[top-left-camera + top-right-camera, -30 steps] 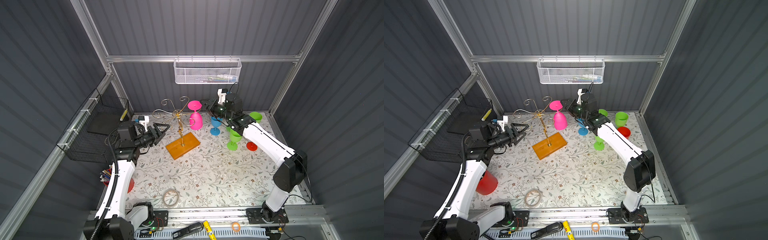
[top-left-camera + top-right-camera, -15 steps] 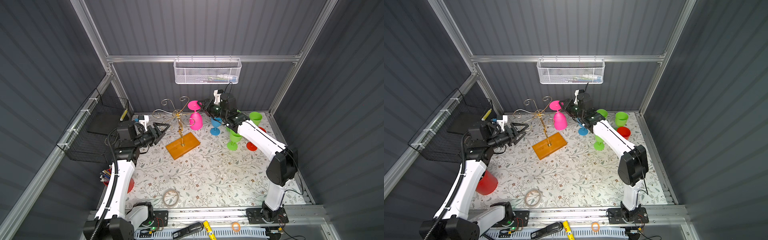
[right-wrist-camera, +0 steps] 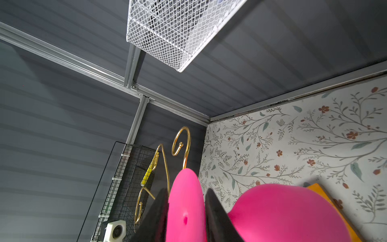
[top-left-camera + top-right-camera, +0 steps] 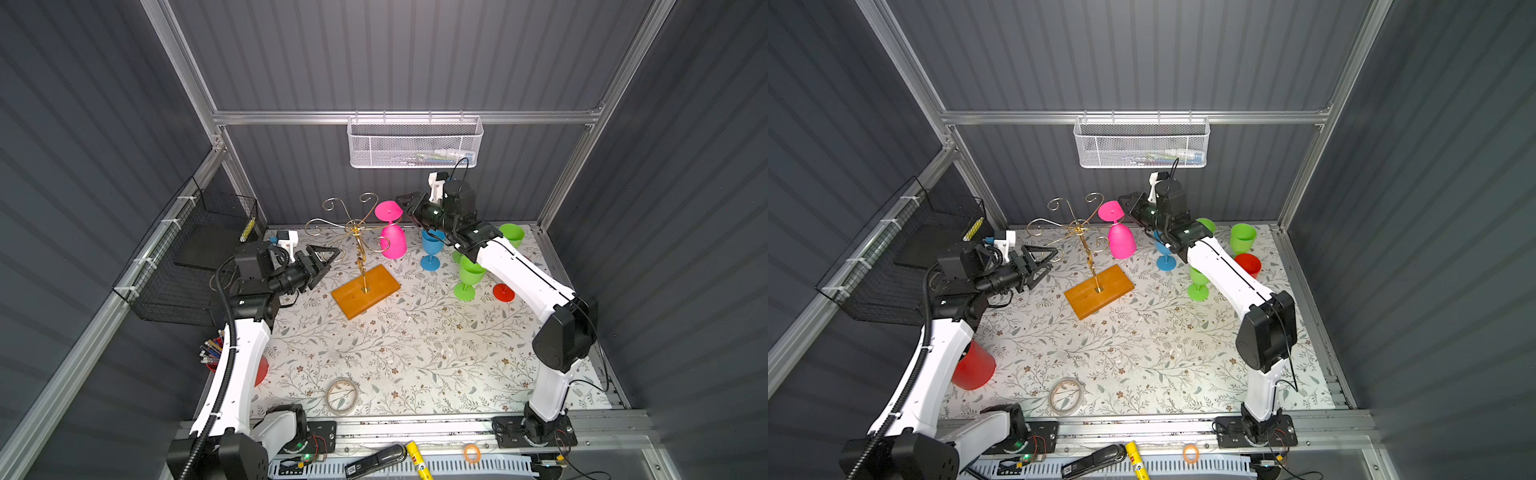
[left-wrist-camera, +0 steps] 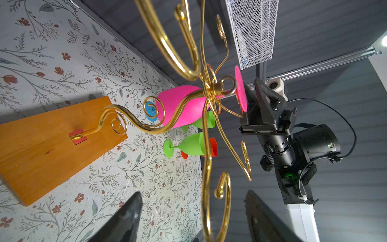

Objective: Take the wine glass off the wine glass rack
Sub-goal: Pick up the wine glass from the wine glass rack.

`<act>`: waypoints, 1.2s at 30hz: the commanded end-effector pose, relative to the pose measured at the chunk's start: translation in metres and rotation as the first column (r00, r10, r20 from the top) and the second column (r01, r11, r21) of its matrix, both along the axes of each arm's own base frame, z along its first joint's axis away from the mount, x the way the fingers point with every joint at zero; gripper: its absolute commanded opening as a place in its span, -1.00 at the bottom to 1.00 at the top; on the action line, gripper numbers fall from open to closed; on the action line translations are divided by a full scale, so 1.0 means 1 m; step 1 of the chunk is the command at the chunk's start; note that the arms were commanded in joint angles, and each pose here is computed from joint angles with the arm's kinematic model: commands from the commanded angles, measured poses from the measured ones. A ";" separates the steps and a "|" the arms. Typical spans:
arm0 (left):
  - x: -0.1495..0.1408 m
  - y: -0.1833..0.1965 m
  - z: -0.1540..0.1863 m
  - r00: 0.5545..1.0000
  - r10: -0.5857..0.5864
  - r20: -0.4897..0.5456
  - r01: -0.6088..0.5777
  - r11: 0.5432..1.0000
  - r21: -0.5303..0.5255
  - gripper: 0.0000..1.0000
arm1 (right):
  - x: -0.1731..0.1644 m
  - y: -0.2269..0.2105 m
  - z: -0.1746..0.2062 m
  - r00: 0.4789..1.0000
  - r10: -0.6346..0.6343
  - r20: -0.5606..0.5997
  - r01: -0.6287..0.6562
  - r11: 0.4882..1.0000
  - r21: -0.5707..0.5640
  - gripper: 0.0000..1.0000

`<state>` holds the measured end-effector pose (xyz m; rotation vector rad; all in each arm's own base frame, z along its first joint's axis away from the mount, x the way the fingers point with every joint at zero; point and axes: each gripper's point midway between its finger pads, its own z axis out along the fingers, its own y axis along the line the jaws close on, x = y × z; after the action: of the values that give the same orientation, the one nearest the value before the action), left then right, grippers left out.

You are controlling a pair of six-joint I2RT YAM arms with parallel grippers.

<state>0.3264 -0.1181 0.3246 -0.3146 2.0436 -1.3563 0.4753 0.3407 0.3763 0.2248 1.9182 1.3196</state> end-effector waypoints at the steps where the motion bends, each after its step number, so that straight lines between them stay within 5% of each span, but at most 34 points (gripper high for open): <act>1: 0.001 -0.001 0.016 0.998 -0.017 0.060 0.016 1.000 0.016 0.55 | 0.001 0.004 0.004 1.000 0.013 0.018 -0.013 1.000 -0.002 -0.37; 36: 0.000 -0.002 0.020 0.997 -0.019 0.070 0.018 1.000 0.010 0.55 | -0.013 -0.002 0.002 0.999 0.014 0.030 -0.013 0.999 -0.045 -0.78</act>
<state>0.3276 -0.1180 0.3262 -0.3100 2.0388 -1.3555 0.4715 0.3430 0.3595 0.1922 1.9618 1.2815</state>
